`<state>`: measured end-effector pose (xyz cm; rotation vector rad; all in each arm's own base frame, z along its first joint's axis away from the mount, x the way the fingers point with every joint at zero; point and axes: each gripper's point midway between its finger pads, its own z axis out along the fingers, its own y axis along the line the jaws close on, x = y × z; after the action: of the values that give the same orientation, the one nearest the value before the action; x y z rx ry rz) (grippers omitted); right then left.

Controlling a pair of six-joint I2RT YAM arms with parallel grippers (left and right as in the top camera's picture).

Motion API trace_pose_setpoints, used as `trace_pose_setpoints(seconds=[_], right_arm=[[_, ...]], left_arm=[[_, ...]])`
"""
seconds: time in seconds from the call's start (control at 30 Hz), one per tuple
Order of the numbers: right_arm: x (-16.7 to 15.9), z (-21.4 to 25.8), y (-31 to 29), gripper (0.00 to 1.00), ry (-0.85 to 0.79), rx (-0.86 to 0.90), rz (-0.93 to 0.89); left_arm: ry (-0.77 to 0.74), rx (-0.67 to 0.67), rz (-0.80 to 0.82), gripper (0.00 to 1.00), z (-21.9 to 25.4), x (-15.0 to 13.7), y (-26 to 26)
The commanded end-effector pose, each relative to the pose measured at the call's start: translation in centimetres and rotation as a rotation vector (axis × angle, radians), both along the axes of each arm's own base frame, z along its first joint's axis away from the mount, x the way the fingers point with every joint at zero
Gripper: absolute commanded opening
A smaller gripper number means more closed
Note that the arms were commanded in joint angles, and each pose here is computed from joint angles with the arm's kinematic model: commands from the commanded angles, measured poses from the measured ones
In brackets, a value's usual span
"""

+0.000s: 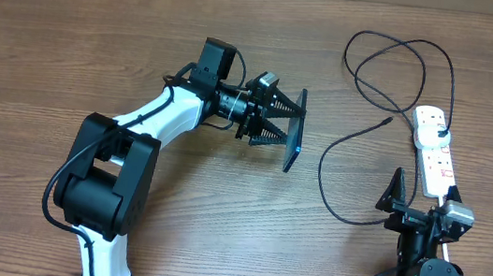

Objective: Plug charger to phone and switch on socket
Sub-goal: 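Hold the phone upright with the left gripper, bottom facing right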

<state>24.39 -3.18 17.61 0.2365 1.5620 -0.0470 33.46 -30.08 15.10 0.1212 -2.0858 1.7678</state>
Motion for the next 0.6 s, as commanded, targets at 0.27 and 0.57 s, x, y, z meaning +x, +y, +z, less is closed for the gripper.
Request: trace_pose_setpoints(seconds=[0.27,0.57], right_arm=[[-0.03,-0.09,-0.15,1.0,-0.009,0.003,-0.008],[-0.03,-0.09,-0.15,1.0,-0.009,0.003,-0.008]], left_arm=[[0.02,-0.034,-0.038,0.29,0.55,-0.61,-0.26],[0.02,-0.034,-0.038,0.29,0.54,-0.62,-0.28]])
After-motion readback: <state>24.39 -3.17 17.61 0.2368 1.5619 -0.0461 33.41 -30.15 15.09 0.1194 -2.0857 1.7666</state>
